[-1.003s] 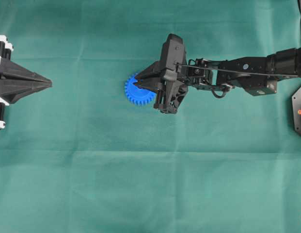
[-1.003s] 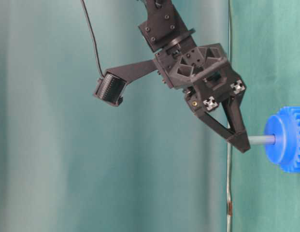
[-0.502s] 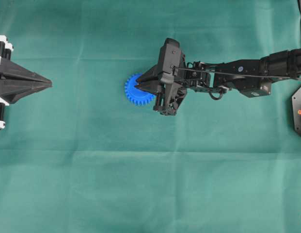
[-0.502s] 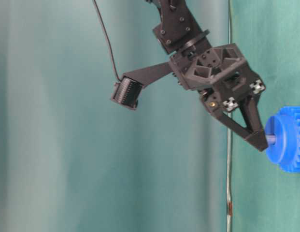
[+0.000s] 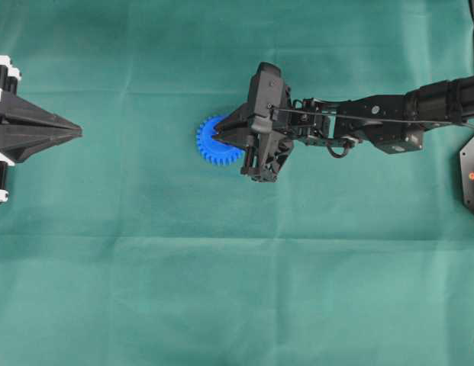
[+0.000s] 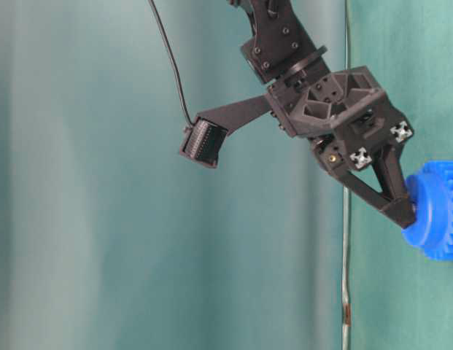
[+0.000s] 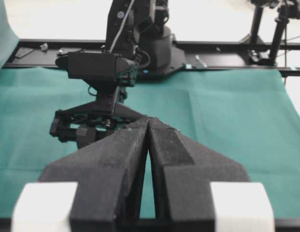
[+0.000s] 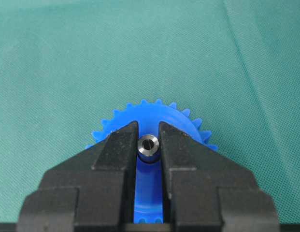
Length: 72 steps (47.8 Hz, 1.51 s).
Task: Insert the shaft placed at a random location into the center hole of the medium gear at another random location.
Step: 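Open the right gripper and raise it off the inserted shaft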
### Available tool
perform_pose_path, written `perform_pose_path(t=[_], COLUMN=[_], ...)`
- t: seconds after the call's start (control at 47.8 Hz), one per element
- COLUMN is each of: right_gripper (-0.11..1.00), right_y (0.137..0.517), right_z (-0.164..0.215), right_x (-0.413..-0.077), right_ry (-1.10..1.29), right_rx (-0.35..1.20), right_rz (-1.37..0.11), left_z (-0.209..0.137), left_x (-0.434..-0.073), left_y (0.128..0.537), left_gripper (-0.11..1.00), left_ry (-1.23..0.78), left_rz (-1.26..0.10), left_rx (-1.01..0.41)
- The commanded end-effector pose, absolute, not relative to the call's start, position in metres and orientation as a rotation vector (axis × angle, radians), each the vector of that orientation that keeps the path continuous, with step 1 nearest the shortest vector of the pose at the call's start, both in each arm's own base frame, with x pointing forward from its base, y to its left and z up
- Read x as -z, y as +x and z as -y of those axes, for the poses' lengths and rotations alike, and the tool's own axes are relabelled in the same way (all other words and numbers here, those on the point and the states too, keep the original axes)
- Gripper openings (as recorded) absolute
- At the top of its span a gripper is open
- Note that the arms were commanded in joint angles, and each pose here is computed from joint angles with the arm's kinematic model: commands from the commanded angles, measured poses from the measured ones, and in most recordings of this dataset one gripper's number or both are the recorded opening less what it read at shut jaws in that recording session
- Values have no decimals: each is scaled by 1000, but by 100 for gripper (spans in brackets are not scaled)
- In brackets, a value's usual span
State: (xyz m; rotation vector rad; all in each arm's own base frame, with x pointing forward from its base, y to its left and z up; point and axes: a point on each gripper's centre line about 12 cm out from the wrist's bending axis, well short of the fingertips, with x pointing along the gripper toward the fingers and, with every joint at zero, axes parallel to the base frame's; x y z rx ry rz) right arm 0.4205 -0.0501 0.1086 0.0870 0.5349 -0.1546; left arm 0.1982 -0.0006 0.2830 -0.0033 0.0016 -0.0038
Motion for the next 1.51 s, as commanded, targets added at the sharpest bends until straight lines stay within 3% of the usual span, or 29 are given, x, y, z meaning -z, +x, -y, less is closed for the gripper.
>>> perform_pose_path(t=[0.0,0.251,0.314,0.439,0.502,0.669,1.108,1.484], right_gripper=[13,18,32,70,78,72,72,72], right_y=[427,428,428,428,427,423,402,387], right_z=[51,51,51,51,51,50,47,45], right_x=[-122,-123,-123,-128,-130,-138,-177,-175], right_ry=[87,88,86,87,87,82,77,80], right_rx=[154,155,154,155,155,151,147,147], right_rz=[-490,-487,-484,-473,-470,-458,-393,-420], left_z=[1,1,1,1,1,1,1,1], left_x=[-289,-290,-290,-289,-290,-289,-290,-289], left_y=[201,201,201,201,201,201,200,201], left_gripper=[0,0,0,0,0,0,0,0], left_ry=[0,0,-2,-2,-2,-2,-2,-2], left_rz=[12,11,11,9,11,9,11,9], left_rx=[4,4,4,4,6,4,4,4])
